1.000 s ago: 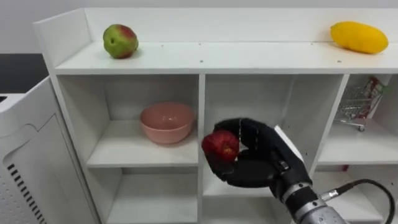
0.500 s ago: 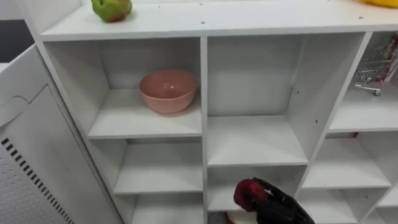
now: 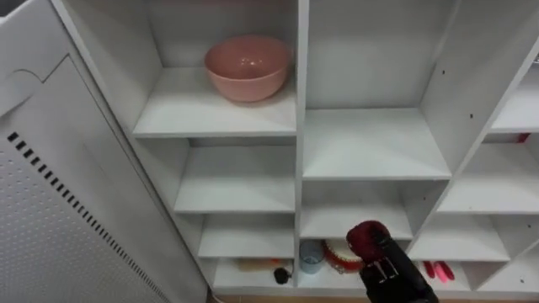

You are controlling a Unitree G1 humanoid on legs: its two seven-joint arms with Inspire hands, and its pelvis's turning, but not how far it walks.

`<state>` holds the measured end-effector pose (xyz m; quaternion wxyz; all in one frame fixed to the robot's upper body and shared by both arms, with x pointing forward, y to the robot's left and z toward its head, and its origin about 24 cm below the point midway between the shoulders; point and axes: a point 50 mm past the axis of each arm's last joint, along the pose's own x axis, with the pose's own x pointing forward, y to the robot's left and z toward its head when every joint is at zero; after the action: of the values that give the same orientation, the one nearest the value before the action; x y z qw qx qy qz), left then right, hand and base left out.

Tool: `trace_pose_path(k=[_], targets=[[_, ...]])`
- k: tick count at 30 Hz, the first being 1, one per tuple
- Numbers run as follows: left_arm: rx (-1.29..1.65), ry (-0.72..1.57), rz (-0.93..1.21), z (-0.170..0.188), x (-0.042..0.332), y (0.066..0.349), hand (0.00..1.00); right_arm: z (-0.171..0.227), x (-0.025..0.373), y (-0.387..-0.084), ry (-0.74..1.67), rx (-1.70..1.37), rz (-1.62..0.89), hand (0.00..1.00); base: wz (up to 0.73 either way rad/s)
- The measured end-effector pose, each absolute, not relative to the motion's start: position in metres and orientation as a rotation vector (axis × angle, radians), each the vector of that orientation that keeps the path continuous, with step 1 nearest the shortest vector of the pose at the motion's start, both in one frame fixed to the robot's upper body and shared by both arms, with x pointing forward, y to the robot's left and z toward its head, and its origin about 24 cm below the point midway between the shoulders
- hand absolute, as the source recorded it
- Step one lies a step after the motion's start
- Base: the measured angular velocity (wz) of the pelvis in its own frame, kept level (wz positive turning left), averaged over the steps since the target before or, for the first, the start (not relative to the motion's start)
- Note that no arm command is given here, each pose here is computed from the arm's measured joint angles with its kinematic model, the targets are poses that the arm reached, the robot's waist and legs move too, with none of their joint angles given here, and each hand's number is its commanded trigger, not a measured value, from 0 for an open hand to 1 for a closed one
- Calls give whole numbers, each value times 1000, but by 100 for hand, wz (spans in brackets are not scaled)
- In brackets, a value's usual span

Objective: Arrange fruit in the closet

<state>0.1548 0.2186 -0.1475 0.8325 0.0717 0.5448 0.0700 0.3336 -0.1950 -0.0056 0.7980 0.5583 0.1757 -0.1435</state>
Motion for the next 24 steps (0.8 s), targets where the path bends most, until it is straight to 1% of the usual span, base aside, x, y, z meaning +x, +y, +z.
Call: trace_pose_path(k=[8,12,15,19,24], targets=[[108,1132,187,-143,167,216,0,21,351,-206,302,1290,-302,100,11],[169,1123,214,-140,171,222,0,49,367,-210,248,1301,-288,100,9],[214,1168,209,-144,164,222,0,65,375,-213,203,1300,-282,100,10],[268,1222,199,-147,154,223,0,75,379,-218,172,1335,-295,100,5],[333,1223,154,-147,156,220,0,106,392,-219,89,1361,-276,100,3]])
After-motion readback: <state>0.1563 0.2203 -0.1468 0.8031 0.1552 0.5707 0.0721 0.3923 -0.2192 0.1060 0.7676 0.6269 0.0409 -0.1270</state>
